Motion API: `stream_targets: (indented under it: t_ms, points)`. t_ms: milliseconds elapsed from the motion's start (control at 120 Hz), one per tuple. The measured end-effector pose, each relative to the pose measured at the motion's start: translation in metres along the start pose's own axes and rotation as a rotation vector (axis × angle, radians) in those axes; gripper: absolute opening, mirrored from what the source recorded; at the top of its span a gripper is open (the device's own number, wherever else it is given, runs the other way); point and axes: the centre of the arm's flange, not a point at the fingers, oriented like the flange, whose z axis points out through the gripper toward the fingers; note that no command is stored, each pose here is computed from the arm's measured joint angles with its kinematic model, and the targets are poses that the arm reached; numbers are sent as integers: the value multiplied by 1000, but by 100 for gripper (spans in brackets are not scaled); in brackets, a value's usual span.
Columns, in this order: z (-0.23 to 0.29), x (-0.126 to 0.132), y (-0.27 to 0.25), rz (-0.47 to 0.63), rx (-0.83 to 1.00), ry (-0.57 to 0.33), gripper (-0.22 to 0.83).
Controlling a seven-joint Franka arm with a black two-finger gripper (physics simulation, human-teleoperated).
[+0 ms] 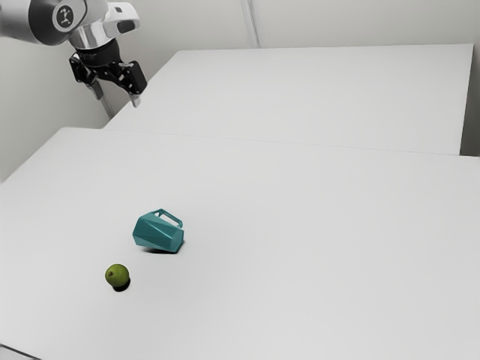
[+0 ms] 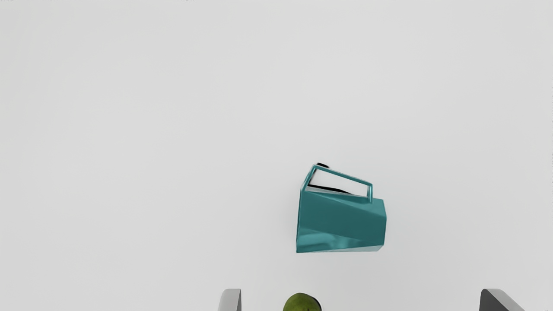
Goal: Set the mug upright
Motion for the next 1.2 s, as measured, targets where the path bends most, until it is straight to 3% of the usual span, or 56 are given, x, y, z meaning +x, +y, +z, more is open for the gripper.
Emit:
stream_targets:
  t_ms: [300, 442, 867, 1200]
  points:
    - [-6, -6, -8, 5, -2, 16, 62]
    - [2, -9, -36, -51, -33, -5, 62]
    - [194, -43, -190, -522, -507, -308, 62]
    - [305, -15, -164, -603, -753, -443, 62]
